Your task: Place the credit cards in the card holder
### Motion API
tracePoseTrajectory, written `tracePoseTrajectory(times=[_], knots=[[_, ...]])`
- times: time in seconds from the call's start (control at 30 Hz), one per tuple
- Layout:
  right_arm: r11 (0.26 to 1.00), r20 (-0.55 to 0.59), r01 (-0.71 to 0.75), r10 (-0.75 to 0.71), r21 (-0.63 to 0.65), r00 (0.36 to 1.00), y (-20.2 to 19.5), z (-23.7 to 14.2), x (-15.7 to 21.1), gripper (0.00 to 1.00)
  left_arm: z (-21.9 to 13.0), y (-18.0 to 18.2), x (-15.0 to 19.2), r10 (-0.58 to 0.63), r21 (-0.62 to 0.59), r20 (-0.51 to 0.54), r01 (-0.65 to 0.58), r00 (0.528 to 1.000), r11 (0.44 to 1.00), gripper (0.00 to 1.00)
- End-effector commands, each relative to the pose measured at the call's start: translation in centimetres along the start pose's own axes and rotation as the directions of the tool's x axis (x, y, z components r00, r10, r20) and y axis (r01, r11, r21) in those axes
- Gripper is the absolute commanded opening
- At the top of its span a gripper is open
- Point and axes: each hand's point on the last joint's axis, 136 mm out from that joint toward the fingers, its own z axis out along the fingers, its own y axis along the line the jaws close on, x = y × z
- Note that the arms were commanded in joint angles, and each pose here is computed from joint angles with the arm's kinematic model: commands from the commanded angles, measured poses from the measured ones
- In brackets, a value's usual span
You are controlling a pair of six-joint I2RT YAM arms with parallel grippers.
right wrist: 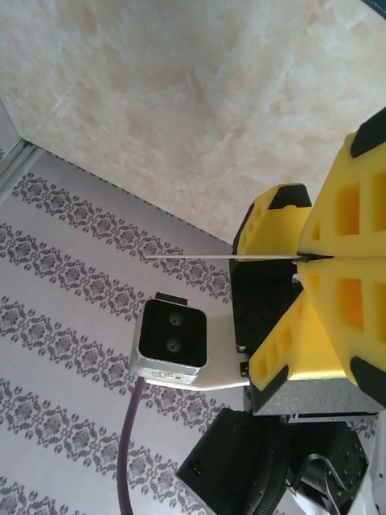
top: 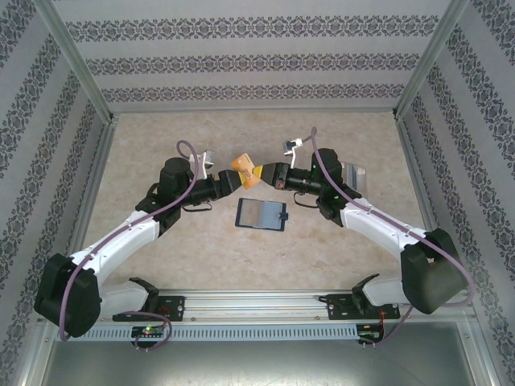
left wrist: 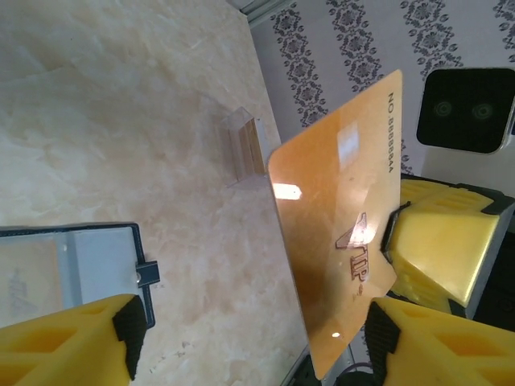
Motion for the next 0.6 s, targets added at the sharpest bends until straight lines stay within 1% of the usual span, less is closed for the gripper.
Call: tracePoseTrajectory(times=[0.0, 0.03, 0.07, 0.2, 0.3, 0.37, 0.5, 0.57], knots=[[0.999, -0.012, 0.007, -0.008, -0.051, 1.000, 0.7, 0.5, 0.5, 0.00, -0.6, -1.8, -1.1, 0.050, 0.030, 0.048, -0.051, 0.998, 0.998, 0.65], [0.999, -0.016, -0.002, 0.001, -0.047, 1.000, 0.5, 0.6, 0.7, 0.00, -0.6, -1.6, -1.1, 0.052, 0.014, 0.043, -0.053, 0.998, 0.999, 0.58], [0.999, -0.019, -0.011, 0.010, -0.048, 1.000, 0.4, 0.7, 0.8, 0.00, -0.5, -1.6, -1.1, 0.055, 0.015, 0.037, -0.055, 0.998, 0.998, 0.55], [0.997, -0.042, -0.042, 0.039, -0.066, 0.998, 0.2, 1.3, 1.5, 0.00, -0.4, -1.9, -1.2, 0.060, 0.035, 0.042, -0.061, 0.997, 0.998, 0.43], [0.997, -0.036, -0.048, 0.046, -0.059, 0.998, -0.1, 1.3, 1.8, 0.00, -0.2, -2.4, -1.4, 0.061, 0.053, 0.035, -0.063, 0.998, 0.997, 0.36], [0.997, -0.042, -0.049, 0.047, -0.058, 0.998, -0.3, 1.6, 2.0, 0.00, -0.2, -2.7, -1.3, 0.065, 0.065, 0.030, -0.067, 0.997, 0.996, 0.28], [0.997, -0.047, -0.062, 0.059, -0.051, 0.997, -0.7, 1.6, 2.4, 0.00, -0.5, -2.4, -1.6, 0.073, 0.037, 0.048, -0.075, 0.996, 0.997, 0.15], [0.997, -0.043, -0.066, 0.064, -0.037, 0.997, -1.2, 1.5, 2.5, 0.09, -0.5, -2.5, -1.4, 0.081, 0.033, 0.038, -0.082, 0.996, 0.996, 0.12]])
